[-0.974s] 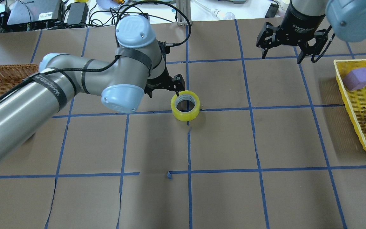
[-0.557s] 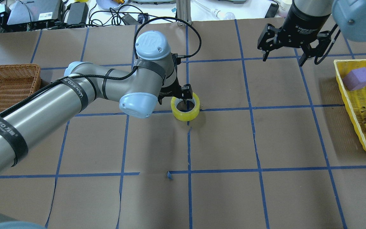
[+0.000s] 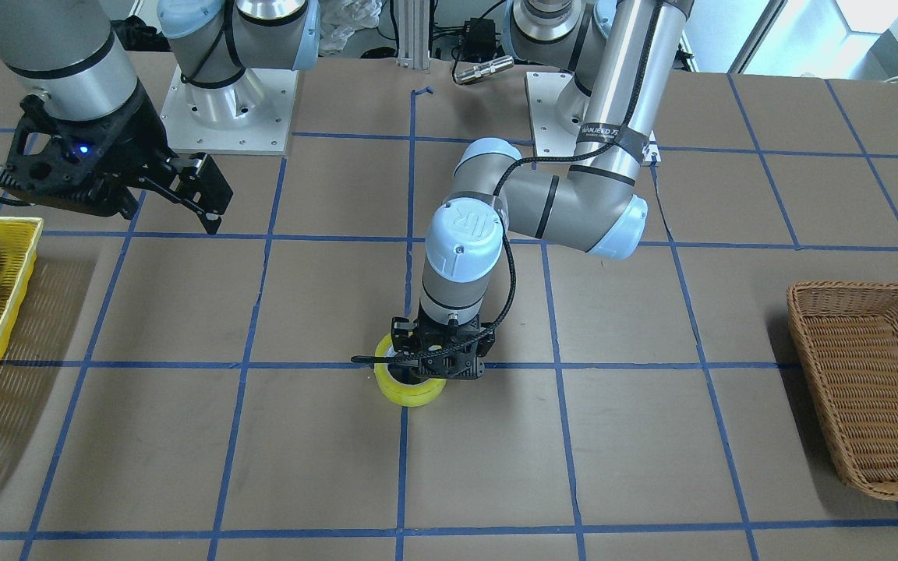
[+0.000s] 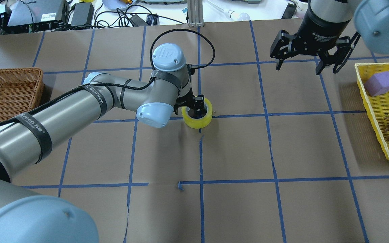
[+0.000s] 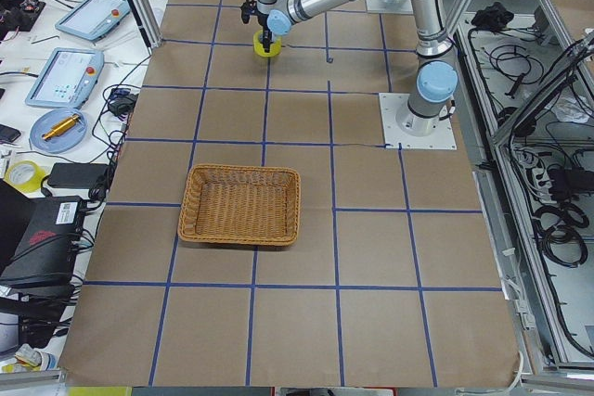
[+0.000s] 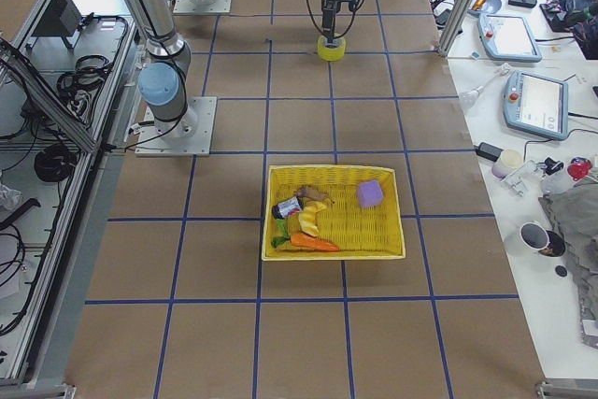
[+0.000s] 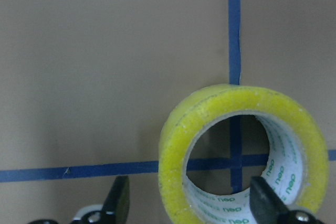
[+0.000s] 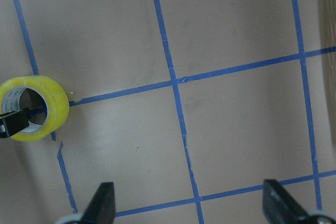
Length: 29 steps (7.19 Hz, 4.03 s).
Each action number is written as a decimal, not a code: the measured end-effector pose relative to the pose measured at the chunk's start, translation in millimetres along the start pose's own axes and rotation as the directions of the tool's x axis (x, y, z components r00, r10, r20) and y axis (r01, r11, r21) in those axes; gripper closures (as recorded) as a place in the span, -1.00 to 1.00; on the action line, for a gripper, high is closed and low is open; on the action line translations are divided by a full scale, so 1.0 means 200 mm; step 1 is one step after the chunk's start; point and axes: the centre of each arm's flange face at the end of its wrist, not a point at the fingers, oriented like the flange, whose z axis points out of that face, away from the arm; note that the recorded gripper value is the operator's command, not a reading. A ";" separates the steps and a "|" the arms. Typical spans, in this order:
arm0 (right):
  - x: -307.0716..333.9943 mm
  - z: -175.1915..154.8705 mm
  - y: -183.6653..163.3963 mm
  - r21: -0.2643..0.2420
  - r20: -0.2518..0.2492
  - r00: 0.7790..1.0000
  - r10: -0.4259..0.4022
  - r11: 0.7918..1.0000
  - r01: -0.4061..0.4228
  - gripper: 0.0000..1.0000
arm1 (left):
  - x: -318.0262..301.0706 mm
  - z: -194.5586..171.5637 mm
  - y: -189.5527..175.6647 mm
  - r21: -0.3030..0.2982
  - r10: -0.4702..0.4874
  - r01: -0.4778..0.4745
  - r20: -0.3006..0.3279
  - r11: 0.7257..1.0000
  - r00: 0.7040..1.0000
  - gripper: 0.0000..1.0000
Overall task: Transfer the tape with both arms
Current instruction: 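Reach the left gripper to the tape roll while the right arm withdraws, then close the left gripper on the tape roll rim and lift, then carry the tape roll with the left gripper into the wicker basket, then open the left gripper to release the tape roll in the basket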
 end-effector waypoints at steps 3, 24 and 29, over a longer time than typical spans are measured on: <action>-0.04 0.02 0.04 -0.004 -0.006 1.000 -0.023 1.000 0.023 -1.00 | 0.00 0.01 0.00 0.003 0.011 -0.011 -0.002 1.000 1.000 1.00; 0.00 -0.01 0.06 0.004 -0.050 0.987 -0.150 0.989 0.150 -1.00 | -2.83 -0.85 -0.21 0.050 0.309 -0.310 0.028 0.949 0.951 -1.00; 0.00 -0.01 0.06 0.004 -0.050 0.987 -0.151 0.988 0.152 -1.00 | -1.15 -1.50 -0.04 0.079 0.132 -0.135 0.050 0.988 0.990 -1.00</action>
